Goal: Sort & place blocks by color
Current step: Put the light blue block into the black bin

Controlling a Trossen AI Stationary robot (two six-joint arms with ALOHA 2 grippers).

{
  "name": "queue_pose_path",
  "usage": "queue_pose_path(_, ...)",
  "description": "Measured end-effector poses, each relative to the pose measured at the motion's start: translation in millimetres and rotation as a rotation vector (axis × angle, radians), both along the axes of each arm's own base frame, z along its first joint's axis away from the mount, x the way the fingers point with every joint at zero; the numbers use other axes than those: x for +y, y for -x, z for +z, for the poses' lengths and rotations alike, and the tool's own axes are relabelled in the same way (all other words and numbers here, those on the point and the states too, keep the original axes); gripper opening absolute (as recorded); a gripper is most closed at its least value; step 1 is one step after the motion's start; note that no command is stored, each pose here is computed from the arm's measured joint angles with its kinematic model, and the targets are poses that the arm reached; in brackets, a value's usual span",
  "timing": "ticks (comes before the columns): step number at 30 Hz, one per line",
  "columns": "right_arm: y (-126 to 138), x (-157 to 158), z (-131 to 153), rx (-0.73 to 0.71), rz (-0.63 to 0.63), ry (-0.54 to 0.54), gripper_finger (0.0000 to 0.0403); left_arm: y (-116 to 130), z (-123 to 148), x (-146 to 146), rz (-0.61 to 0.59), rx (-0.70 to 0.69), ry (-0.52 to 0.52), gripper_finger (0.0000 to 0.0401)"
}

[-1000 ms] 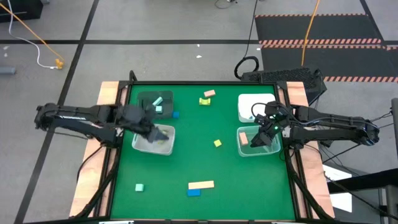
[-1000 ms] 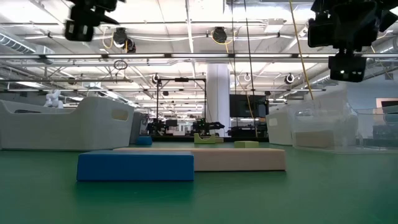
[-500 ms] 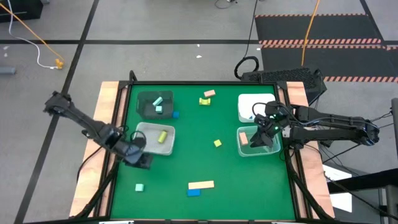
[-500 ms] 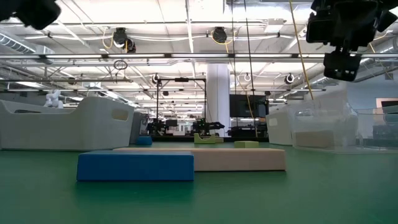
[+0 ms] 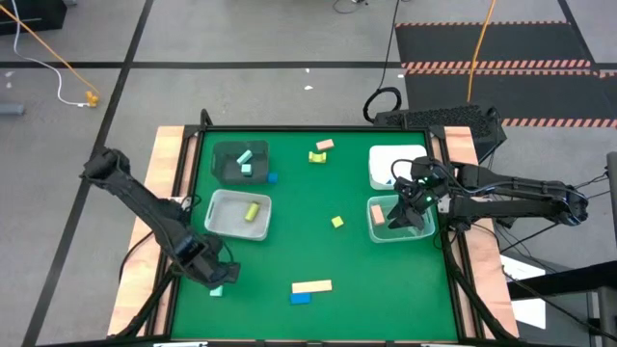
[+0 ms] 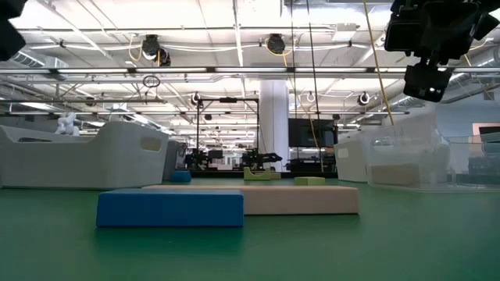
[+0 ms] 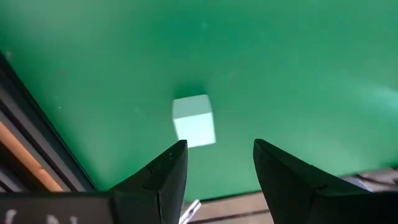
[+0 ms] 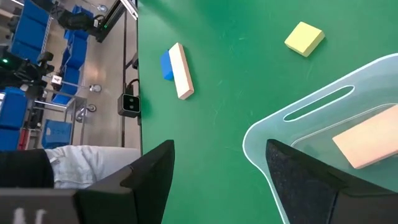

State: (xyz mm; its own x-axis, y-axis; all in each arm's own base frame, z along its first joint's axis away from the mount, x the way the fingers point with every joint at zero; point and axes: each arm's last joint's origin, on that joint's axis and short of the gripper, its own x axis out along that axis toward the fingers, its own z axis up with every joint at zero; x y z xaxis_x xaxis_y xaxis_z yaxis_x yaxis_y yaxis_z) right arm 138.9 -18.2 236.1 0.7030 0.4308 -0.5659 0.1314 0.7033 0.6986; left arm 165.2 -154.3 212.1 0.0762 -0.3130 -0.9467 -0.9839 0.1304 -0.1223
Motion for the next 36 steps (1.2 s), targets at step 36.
queue_pose_path(36,0,0,0,-0.013,0.018,0.024,0.0242,-14,-62,-43,0.035,0.124,-0.059,0.0133)
